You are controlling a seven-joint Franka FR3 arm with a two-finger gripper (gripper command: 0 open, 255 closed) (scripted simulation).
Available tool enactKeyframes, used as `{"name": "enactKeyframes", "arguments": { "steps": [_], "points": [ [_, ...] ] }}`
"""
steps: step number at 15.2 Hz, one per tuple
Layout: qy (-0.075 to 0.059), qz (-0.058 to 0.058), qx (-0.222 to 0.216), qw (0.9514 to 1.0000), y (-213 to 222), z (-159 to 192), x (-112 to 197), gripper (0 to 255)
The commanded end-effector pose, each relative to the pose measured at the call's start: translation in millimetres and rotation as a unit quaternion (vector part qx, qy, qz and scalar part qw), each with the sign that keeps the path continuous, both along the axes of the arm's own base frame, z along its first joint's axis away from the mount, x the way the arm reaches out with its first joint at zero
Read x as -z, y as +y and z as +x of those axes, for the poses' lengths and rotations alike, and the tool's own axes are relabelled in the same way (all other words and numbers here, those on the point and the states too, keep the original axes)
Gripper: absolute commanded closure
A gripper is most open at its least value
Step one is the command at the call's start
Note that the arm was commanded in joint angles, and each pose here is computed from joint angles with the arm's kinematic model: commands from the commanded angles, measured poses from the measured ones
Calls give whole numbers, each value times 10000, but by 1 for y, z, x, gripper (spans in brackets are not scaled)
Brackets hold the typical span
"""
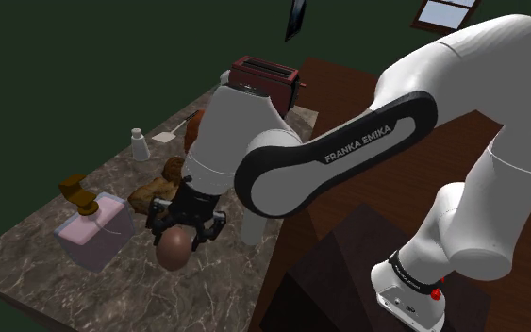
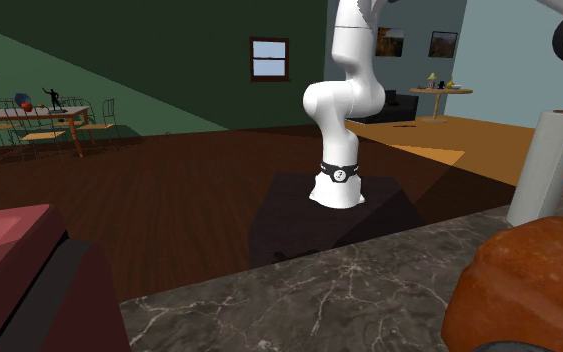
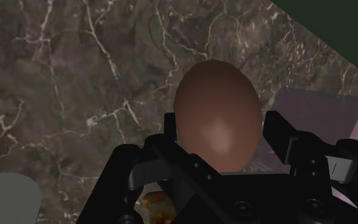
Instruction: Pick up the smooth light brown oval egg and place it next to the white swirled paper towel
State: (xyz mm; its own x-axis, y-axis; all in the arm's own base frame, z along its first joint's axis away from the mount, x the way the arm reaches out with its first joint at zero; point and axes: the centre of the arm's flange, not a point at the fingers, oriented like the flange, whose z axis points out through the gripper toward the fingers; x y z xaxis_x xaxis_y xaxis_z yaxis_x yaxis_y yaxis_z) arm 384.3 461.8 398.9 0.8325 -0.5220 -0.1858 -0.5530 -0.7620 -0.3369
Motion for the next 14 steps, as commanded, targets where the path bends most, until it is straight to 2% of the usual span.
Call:
{"name": "enactKeyframes", "arguments": {
  "steps": [1, 12, 14],
  "points": [
    [-4, 3, -1, 10000, 1, 0, 11, 255],
    [-4, 3, -1, 10000, 1, 0, 69, 255],
    [-4, 3, -1, 10000, 1, 0, 73, 255]
  ]
}}
